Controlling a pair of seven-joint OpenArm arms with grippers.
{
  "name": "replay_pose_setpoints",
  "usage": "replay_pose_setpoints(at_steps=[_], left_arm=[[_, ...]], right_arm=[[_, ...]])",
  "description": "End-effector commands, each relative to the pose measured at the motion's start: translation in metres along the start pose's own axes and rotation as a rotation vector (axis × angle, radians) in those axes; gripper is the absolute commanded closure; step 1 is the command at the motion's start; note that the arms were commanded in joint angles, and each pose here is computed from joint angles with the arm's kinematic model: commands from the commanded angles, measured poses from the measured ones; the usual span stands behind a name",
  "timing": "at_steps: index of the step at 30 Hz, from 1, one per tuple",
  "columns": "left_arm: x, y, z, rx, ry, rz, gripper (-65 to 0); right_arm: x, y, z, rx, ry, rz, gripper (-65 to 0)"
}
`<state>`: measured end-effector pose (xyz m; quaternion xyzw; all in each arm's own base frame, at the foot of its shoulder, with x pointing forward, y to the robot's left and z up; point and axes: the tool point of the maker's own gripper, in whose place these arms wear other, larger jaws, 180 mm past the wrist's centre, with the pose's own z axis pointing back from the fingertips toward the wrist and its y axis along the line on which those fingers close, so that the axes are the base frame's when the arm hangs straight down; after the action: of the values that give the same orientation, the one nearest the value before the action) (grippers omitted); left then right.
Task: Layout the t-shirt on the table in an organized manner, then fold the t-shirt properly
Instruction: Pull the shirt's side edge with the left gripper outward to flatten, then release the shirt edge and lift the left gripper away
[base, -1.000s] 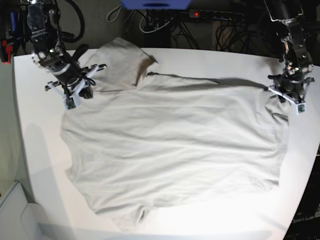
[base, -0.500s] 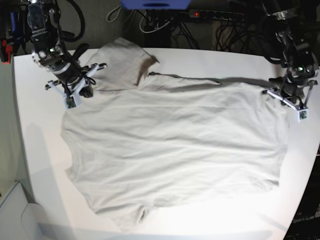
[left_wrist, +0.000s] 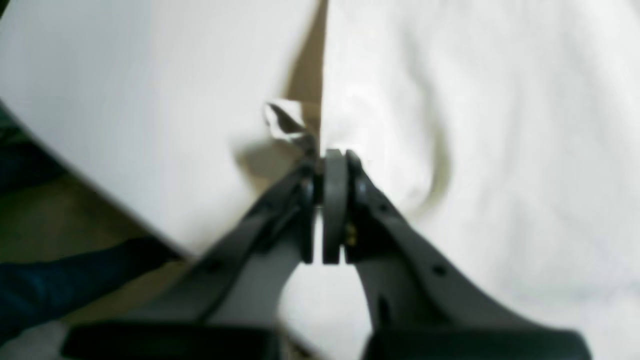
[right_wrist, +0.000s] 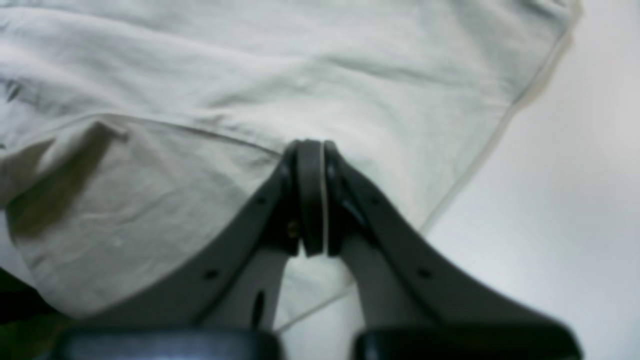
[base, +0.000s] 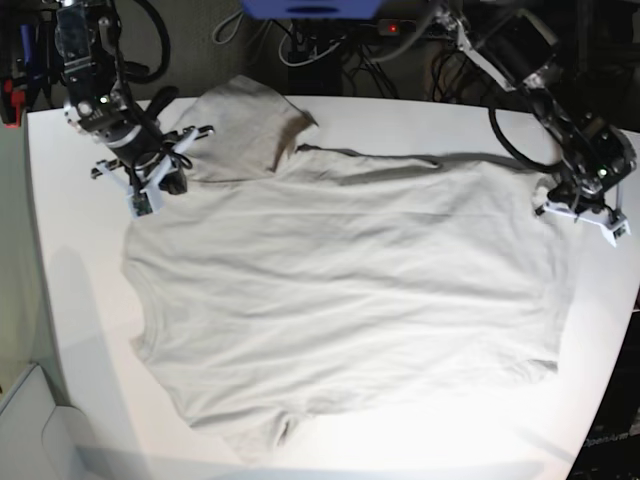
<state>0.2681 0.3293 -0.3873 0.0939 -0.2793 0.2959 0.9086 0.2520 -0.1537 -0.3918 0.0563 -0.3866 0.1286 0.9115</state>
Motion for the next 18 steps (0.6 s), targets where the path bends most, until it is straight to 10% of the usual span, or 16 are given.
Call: replay_pose_setpoints(at_steps=[1,12,18], left_arm=[[0.019,-0.005,0.003,-0.015,-0.052,0.008,-1.0],[0.045,-0.051,-0.001,-0.115,-0.099,0.054,-38.0],[0.060,-0.058,0.022,-0.125,-0.162,0.082,-40.4]], right_arm=[[0.013,-0.004,0.003,-0.009,-0.045,0.006,0.0],[0.007,-0.003,0.004,-0.007,-0.032,0.002,0.0],[0.007,-0.003,0.004,-0.007,-0.032,0.003,0.0]])
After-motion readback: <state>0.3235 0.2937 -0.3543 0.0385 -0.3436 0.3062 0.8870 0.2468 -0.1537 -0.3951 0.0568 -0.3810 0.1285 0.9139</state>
